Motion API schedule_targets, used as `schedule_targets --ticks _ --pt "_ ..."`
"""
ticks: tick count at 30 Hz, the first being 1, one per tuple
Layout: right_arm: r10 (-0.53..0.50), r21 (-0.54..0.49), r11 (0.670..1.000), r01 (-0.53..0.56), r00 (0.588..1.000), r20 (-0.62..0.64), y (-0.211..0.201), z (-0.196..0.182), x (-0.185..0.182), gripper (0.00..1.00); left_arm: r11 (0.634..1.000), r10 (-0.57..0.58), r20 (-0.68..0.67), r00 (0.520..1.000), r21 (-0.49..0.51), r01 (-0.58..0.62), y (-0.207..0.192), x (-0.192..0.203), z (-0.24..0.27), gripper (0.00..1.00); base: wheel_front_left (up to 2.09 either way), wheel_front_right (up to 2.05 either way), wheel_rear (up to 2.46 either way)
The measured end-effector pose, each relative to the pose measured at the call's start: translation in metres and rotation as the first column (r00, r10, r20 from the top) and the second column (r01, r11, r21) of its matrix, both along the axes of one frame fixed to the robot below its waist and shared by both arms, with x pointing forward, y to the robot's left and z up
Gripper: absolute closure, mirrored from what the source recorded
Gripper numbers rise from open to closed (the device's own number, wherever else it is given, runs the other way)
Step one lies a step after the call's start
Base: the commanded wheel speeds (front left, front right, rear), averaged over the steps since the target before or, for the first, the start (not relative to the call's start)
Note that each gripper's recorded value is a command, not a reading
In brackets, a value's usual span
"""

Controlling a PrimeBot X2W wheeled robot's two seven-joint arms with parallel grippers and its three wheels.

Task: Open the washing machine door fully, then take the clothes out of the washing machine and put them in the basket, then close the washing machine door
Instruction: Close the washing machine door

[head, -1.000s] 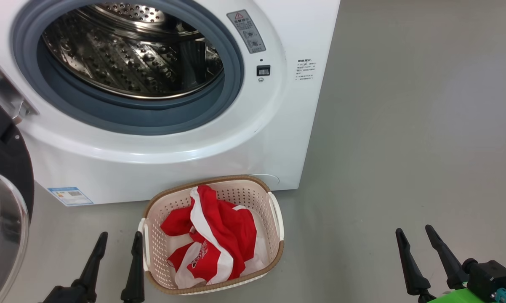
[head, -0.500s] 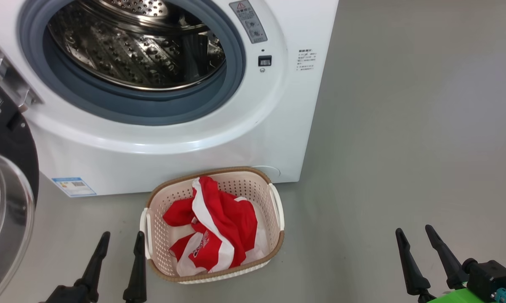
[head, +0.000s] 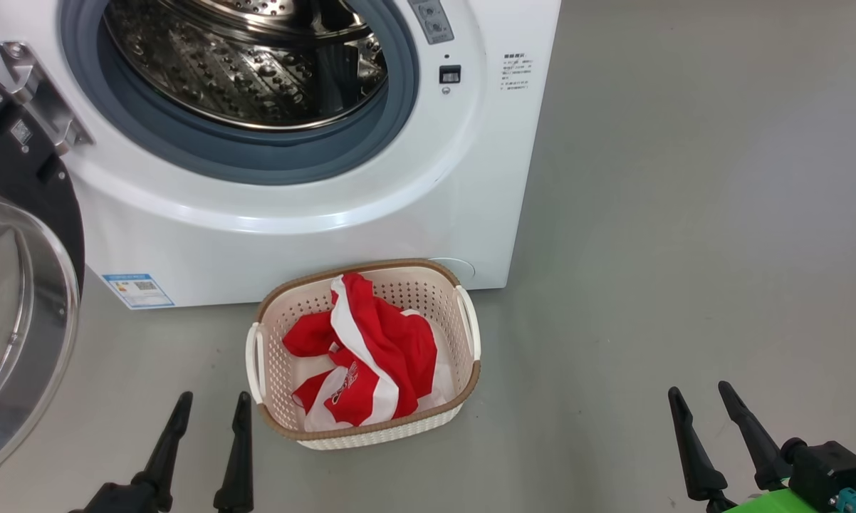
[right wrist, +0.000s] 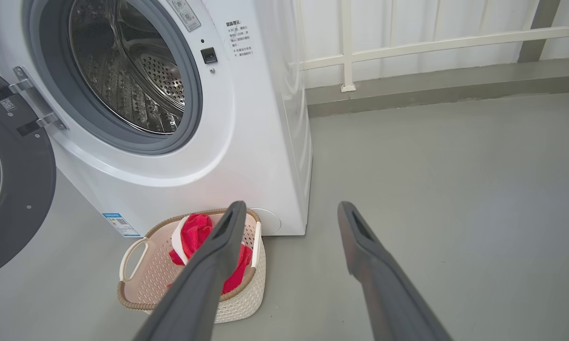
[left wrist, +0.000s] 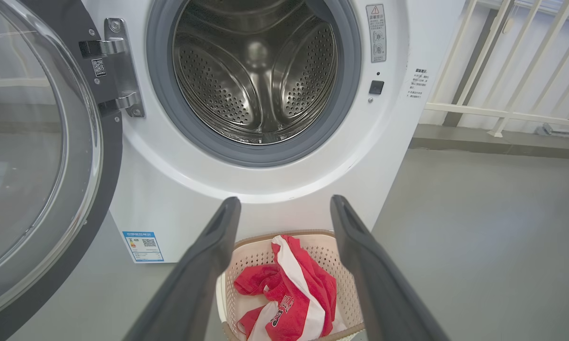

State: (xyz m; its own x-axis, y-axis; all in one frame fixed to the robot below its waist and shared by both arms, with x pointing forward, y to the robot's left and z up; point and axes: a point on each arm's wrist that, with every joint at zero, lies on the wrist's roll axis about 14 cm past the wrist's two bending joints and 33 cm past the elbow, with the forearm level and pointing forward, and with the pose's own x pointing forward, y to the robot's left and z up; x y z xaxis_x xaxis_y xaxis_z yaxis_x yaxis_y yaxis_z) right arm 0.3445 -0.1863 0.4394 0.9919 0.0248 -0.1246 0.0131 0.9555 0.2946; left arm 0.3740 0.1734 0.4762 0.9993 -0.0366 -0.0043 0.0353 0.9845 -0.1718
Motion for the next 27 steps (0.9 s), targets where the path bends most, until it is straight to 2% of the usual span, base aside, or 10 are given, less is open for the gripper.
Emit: schedule_targets --ticks 18,27 --pt "0.014 0.001 1.0 -0.014 1.0 -0.006 0.004 -0.002 0.003 0.0 1.0 0.009 -0.002 1.0 -0.007 -0.009 0.001 -0.002 0.0 0.0 -0.02 0.02 0.0" --pt "0.068 0.005 0.998 -0.068 0.998 -0.006 0.02 -0.003 0.012 0.0 0.998 0.056 -0.013 0.998 -0.021 -0.057 0.011 -0.011 -0.002 0.0 0.0 0.0 0.0"
